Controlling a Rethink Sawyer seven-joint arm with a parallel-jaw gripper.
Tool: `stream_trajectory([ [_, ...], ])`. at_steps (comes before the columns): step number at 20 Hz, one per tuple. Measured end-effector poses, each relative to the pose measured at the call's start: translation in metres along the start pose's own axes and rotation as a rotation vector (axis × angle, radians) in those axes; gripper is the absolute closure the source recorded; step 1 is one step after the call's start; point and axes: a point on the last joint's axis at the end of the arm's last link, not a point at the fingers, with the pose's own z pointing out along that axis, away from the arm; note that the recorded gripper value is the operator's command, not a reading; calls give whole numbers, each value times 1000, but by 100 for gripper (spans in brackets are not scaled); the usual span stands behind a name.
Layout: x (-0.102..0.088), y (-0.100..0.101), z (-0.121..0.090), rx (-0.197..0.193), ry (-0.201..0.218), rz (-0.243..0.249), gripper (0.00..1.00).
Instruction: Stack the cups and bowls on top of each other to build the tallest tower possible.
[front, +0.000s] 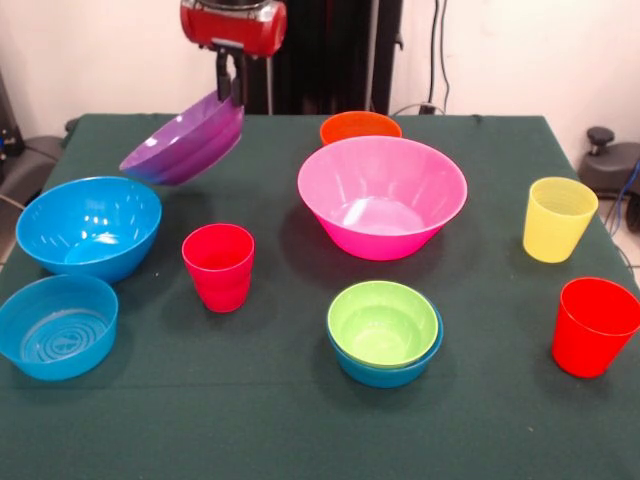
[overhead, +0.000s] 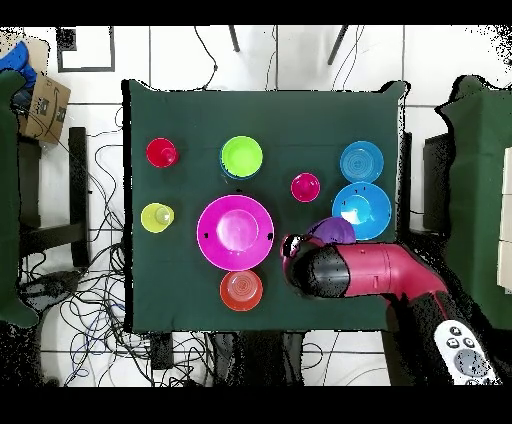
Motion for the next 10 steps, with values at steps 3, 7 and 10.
stream_trajectory([
  [3, -5, 7, -14, -7, 1, 13, 100],
  [7, -10, 21, -39, -18, 9, 30, 100],
  [10, -13, 27, -51, -19, 13, 38, 100],
])
